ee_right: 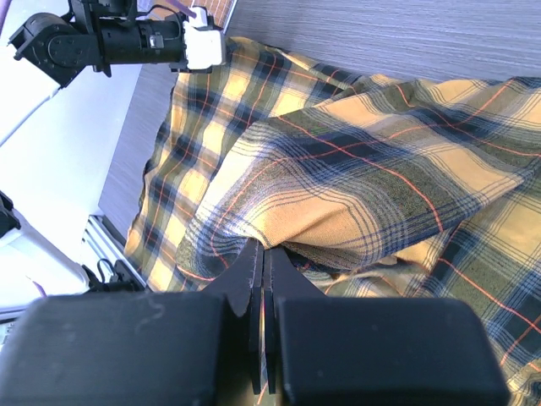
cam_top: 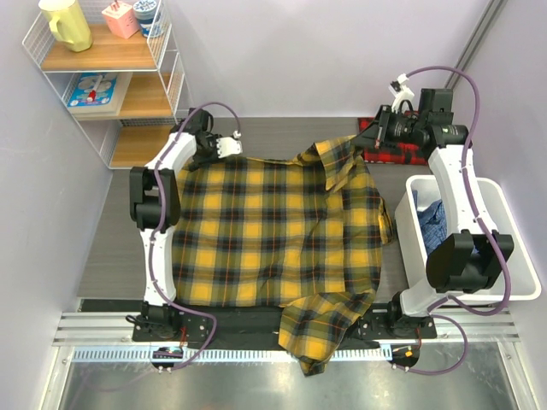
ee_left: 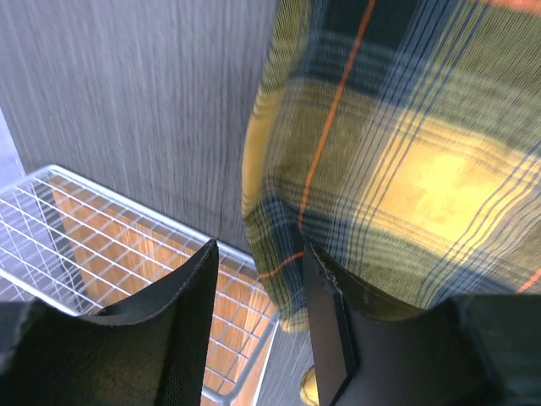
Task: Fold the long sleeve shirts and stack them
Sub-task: Fold the shirt
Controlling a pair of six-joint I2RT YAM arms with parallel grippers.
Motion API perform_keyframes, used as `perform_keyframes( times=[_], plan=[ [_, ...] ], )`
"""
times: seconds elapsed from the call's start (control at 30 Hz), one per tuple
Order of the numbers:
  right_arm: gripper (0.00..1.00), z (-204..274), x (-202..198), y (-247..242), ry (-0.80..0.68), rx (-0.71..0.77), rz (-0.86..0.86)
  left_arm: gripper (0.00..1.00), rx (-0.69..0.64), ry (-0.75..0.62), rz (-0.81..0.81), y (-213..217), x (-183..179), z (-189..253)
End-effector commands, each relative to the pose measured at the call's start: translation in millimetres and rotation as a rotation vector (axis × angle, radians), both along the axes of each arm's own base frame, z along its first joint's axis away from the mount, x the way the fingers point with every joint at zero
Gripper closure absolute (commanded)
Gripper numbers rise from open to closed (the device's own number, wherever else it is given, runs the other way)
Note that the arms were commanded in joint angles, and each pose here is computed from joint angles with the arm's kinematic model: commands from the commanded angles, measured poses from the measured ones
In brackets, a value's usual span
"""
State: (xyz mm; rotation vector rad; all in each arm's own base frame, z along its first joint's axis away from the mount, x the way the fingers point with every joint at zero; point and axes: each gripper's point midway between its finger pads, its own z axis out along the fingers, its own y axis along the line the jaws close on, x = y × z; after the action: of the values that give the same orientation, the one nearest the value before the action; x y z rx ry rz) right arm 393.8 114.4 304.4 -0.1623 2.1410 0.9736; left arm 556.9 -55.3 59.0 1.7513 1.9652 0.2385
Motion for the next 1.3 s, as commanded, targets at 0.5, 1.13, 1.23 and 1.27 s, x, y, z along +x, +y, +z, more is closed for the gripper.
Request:
perform_keyframes(
  times=[0.5, 1.13, 1.23, 1.27],
  plan=[
    [0.99, 51.3, 12.5, -4.0, -0.128, 0.053, -0.017, 0.74, 0.153, 0.055, -0.003, 32.4, -2.0, 3.8],
    [0.99, 76.9, 0.6, -6.7, -0.187, 0.060, -0.035, 1.00, 0.055, -0.022, 0.073, 25.0, -5.6, 59.1],
    [0.99, 88.8, -5.8, -11.7, -0.211, 0.066, -0.051, 1.00, 0.036, -0.089, 0.095, 23.2, -13.6, 91.9],
    [0.99, 91.0, -7.6, -12.7, -0.215, 0.067, -0.055, 1.00, 0.040, -0.100, 0.099, 23.5, -16.7, 95.4]
  ],
)
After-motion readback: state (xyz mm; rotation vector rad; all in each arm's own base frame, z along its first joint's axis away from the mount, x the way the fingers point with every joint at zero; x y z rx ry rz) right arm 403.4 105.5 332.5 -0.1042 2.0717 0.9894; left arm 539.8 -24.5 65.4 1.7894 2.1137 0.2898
